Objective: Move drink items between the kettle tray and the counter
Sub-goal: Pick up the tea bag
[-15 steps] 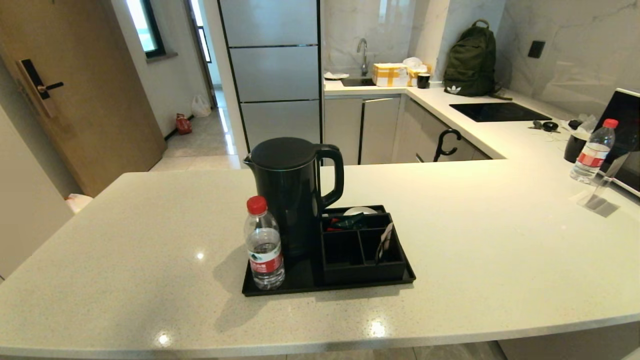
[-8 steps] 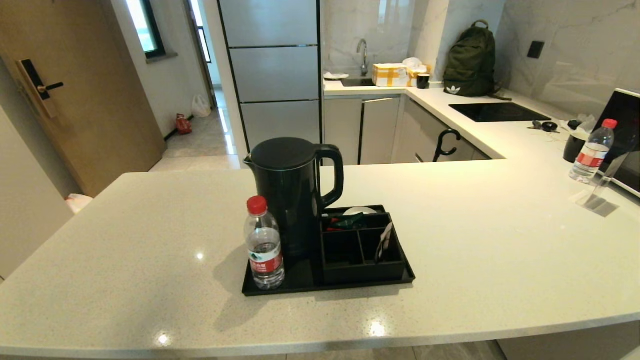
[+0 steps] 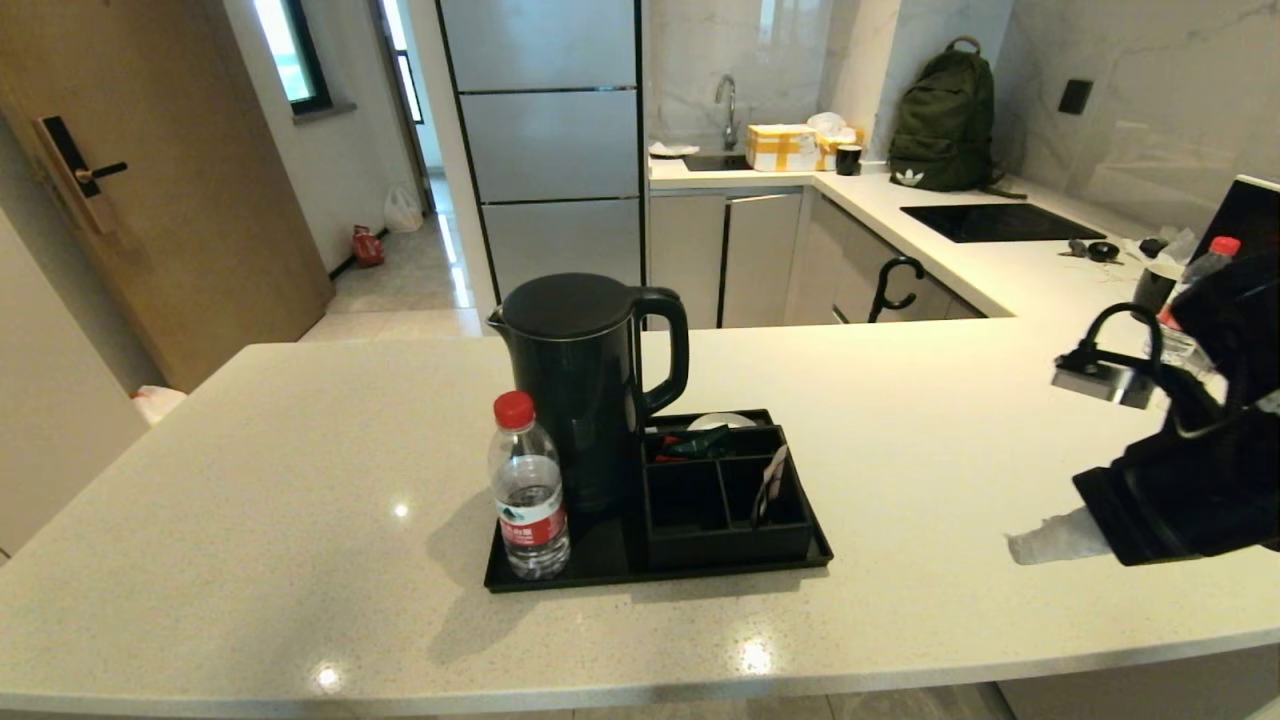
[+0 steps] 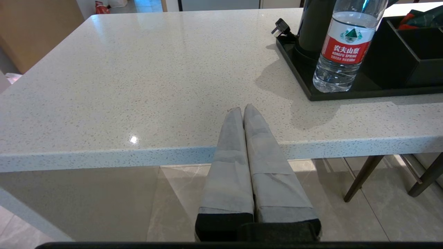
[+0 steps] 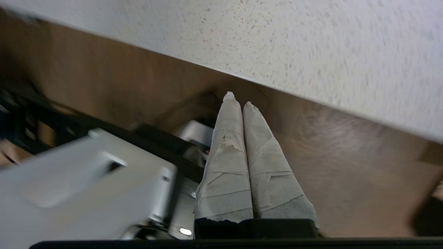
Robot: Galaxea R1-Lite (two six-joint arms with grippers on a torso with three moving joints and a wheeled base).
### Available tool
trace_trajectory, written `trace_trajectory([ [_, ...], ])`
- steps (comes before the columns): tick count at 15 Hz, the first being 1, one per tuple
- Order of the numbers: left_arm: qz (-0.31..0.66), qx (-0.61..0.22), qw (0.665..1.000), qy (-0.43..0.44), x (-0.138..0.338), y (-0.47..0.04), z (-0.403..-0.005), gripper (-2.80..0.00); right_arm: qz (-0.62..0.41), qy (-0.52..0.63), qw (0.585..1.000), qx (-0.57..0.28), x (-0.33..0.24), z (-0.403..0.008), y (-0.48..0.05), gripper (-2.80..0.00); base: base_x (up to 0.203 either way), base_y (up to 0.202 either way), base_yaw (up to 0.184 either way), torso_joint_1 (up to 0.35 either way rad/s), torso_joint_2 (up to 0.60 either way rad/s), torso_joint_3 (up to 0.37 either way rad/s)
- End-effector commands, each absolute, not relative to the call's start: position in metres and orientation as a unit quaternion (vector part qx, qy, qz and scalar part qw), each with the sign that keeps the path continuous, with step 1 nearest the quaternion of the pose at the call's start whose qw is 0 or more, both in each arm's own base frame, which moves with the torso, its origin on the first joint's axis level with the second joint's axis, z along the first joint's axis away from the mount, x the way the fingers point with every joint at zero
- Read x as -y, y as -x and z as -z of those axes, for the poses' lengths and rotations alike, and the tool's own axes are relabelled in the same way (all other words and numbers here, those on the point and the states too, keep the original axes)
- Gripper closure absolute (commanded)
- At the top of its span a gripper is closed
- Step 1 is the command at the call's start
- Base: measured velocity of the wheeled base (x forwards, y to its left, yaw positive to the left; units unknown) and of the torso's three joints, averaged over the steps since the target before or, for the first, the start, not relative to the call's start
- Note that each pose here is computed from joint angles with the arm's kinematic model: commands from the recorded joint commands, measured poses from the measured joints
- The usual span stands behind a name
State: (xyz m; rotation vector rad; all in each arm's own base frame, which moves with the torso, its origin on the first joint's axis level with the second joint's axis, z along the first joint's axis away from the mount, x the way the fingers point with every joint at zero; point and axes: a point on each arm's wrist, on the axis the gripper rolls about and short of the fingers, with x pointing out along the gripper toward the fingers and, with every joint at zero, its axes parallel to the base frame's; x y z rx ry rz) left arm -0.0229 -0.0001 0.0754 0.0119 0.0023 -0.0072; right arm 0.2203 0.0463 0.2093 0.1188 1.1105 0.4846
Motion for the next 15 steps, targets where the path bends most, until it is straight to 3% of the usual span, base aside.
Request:
trace_trajectory([
  [1,0.004,-0.001,1.0,-0.006,0.0,0.023,-0.076,0.0,-0.255,-0.024,0.794,-0.552,-0.061,-0.192,-0.254,0.0,0.0,0.0,0.0,0.0,0.0,0.0],
  [2,0.004,-0.001,1.0,-0.006,0.0,0.023,-0.075,0.0,-0.265,-0.019,0.797,-0.542,-0.07,-0.201,-0.258,0.0,0.0,0.0,0.0,0.0,0.0,0.0],
  [3,0.004,-0.001,1.0,-0.006,0.0,0.023,-0.076,0.0,-0.266,-0.028,0.797,-0.542,-0.08,-0.205,-0.261,-2.8,0.0,0.0,0.0,0.0,0.0,0.0],
  [9,0.004,-0.001,1.0,-0.006,0.0,0.023,-0.076,0.0,-0.229,-0.105,0.795,-0.551,-0.131,-0.217,-0.271,-2.8,0.0,0.0,0.0,0.0,0.0,0.0],
  [15,0.004,-0.001,1.0,-0.006,0.0,0.023,-0.075,0.0,-0.128,-0.122,0.813,-0.554,-0.186,-0.201,-0.304,-2.8,0.0,0.0,0.0,0.0,0.0,0.0],
])
